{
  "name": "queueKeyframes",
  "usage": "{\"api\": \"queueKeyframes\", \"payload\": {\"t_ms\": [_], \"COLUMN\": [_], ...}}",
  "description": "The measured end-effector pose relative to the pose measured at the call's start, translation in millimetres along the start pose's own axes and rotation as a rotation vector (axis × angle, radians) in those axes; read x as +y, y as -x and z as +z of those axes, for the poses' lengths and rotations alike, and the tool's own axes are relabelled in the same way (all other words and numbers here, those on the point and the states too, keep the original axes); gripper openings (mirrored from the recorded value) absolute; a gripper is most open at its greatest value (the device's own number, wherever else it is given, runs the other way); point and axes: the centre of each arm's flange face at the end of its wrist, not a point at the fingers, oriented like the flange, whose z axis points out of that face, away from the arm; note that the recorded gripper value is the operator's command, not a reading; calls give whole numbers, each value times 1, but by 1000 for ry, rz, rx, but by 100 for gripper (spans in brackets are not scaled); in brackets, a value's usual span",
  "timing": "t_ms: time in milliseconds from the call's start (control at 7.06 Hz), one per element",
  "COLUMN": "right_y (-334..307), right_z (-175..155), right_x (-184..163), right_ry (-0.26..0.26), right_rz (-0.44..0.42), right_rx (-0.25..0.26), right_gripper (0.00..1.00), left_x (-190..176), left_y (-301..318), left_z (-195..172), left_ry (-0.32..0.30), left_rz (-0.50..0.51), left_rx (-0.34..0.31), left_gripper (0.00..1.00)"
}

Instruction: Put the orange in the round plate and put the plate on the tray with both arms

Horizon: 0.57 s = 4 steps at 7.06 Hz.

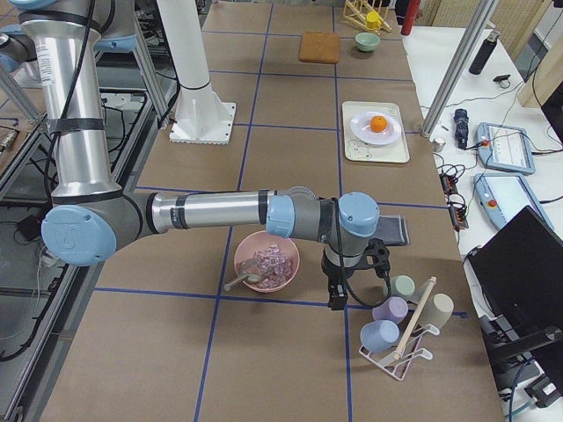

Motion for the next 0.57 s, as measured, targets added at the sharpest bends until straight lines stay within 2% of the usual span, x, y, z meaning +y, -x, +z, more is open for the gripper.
{"api": "queueKeyframes", "payload": {"t_ms": [567], "right_y": [-3], "right_z": [0], "right_x": [3], "right_ry": [-1], "right_rz": [12], "right_rx": [-2], "right_gripper": [100], "left_x": [-2], "left_y": [-2], "left_z": [-2], "left_ry": [-4], "left_rz": [4], "left_rx": [-1], "left_gripper": [99]}}
